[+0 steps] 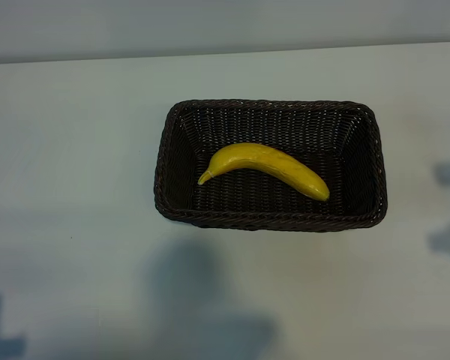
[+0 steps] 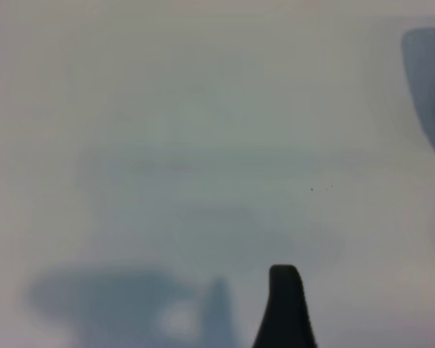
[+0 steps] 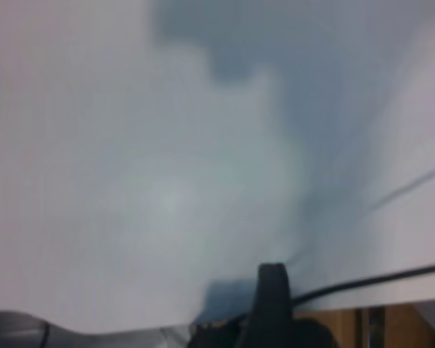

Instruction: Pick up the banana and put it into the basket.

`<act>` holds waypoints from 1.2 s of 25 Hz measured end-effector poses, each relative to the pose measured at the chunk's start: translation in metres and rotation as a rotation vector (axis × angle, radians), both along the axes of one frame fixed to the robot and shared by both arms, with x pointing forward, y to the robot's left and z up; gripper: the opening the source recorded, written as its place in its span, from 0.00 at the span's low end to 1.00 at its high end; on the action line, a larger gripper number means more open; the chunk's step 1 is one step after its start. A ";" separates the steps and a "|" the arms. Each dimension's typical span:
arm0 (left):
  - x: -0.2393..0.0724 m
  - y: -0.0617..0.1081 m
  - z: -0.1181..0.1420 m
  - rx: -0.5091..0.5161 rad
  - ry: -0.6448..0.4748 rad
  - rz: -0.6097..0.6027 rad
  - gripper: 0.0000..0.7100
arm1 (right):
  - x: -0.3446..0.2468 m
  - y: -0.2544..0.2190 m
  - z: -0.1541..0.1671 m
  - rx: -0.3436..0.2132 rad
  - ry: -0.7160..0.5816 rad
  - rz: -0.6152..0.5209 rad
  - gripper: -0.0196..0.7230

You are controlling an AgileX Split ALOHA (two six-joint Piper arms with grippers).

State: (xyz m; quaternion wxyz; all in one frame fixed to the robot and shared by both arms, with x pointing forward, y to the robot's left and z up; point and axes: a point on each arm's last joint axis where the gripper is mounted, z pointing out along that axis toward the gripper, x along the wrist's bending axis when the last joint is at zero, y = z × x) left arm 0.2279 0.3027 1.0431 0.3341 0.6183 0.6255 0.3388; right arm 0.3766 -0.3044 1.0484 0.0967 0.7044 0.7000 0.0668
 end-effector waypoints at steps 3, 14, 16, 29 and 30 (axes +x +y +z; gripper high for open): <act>0.000 0.000 0.000 0.000 0.000 0.000 0.80 | -0.032 0.001 -0.011 -0.001 -0.062 0.001 0.84; 0.000 0.000 0.000 0.000 0.000 0.000 0.80 | -0.075 0.001 -0.015 -0.007 -0.365 0.005 0.84; 0.000 0.000 0.000 0.000 0.000 0.000 0.80 | -0.077 0.001 -0.014 -0.008 -0.387 0.005 0.84; 0.000 0.000 0.000 -0.002 0.000 0.001 0.80 | -0.086 -0.001 -0.010 -0.020 -0.452 -0.044 0.84; 0.000 0.000 0.000 -0.003 0.000 0.002 0.80 | -0.090 -0.001 -0.009 -0.024 -0.481 -0.056 0.84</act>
